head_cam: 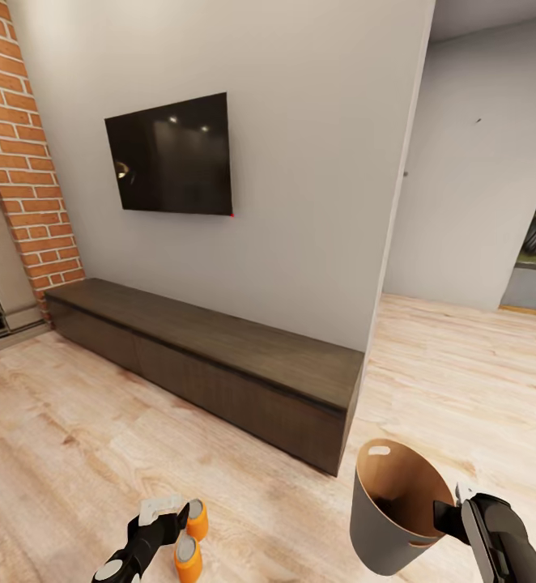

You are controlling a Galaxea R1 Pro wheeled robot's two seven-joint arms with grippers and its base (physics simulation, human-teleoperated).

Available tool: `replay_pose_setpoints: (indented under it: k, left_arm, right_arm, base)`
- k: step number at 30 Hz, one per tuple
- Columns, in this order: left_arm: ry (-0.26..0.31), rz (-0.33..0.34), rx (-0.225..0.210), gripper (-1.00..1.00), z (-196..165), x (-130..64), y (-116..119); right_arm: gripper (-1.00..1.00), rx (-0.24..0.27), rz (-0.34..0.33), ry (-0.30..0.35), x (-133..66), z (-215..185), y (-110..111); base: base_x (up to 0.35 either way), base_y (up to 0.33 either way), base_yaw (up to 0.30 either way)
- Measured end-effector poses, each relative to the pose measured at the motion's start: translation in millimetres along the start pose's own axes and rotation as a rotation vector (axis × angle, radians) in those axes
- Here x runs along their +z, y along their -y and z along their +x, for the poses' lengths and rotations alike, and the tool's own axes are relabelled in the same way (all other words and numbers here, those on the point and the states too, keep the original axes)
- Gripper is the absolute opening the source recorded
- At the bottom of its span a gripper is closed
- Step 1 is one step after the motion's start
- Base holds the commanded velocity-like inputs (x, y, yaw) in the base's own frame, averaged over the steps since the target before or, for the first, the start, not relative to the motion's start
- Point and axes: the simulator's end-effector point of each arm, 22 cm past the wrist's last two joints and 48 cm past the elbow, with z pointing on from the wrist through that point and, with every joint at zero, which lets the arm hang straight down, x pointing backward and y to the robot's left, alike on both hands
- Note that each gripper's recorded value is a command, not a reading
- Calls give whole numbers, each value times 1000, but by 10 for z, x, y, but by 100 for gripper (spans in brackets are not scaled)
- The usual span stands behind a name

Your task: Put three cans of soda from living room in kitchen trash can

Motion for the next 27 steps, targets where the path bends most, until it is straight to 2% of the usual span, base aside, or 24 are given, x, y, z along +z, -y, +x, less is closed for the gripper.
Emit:
replay_pose_setpoints:
  k: [13, 19, 27]
  left_arm:
    - [-1, -1, 0, 100, 4, 0, -1]
    - [-45, -1, -4, 100, 216, -12, 2]
    - [-65, -2, -4, 100, 310, -20, 4]
  right_arm:
    - [-100, -1, 2, -8, 16, 30, 7]
    - [-100, -1, 1, -9, 19, 36, 0]
    - [-100, -2, 1, -10, 20, 37, -2]
  base:
    - [9, 0, 0]
    - [0, 0, 0]
    - [0, 0, 0]
